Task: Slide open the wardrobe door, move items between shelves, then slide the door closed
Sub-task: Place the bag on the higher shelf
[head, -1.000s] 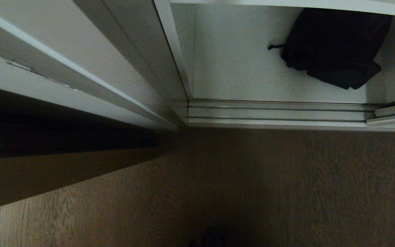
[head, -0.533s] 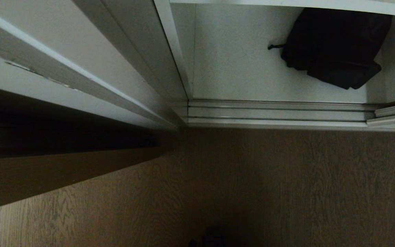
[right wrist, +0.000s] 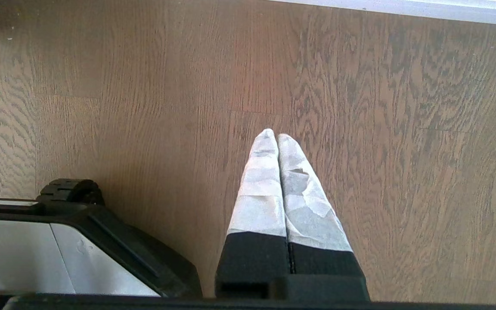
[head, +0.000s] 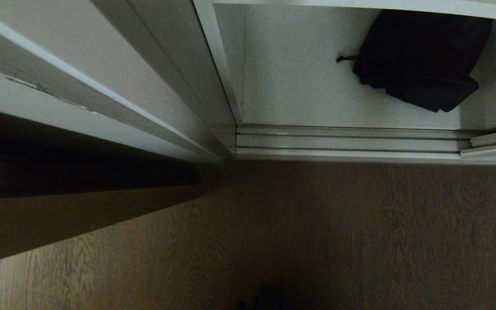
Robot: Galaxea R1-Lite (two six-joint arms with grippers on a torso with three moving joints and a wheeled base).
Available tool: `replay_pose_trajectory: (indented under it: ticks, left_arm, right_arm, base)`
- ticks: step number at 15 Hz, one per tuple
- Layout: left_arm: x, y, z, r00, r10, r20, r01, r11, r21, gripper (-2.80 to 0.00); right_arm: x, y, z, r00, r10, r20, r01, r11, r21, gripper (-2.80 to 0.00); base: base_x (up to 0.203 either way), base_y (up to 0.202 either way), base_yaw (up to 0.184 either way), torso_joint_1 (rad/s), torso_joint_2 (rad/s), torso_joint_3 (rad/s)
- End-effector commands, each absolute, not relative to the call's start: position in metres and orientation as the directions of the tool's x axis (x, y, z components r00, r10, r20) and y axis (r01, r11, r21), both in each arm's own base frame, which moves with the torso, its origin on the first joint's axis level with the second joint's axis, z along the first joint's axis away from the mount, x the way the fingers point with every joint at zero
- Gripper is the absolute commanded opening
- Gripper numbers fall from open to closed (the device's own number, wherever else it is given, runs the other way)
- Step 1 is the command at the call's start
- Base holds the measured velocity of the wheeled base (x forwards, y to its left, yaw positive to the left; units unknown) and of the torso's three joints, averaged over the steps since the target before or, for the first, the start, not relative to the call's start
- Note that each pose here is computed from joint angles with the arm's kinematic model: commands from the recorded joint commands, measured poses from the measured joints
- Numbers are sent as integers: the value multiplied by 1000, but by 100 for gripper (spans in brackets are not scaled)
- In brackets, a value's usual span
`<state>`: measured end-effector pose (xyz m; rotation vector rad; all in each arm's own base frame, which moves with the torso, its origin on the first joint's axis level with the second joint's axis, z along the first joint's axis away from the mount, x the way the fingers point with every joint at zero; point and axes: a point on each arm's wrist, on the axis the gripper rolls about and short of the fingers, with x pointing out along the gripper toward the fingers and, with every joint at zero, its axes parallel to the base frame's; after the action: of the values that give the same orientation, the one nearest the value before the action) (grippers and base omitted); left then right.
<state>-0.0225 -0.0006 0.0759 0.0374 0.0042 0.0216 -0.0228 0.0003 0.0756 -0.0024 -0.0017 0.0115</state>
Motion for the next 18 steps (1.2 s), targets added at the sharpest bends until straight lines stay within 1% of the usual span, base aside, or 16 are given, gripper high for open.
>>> replay_pose_trajectory:
  ticks: [1, 6, 9, 18]
  left_arm:
    - [-23, -1, 76, 1000, 23, -3, -23, 999, 38, -280]
    - [-23, -1, 76, 1000, 24, 1, -24, 999, 26, -280]
    - [-23, -1, 76, 1000, 23, 0, -23, 999, 26, -280]
    - [-22, -1, 76, 1000, 25, 0, -25, 999, 23, -280]
  right_arm:
    - [-23, 0, 76, 1000, 14, 3, -14, 1000, -3, -280]
    - [-23, 0, 76, 1000, 12, 3, -12, 1000, -3, -280]
    - [-23, 0, 76, 1000, 12, 3, -12, 1000, -3, -280]
    - [-23, 0, 76, 1000, 14, 3, -14, 1000, -3, -280]
  base:
    - [0, 0, 0, 0, 0, 0]
    - [13, 0, -1, -2, 0, 1]
    - [157, 0, 1, 0, 1, 2]
    - [0, 0, 0, 0, 0, 0]
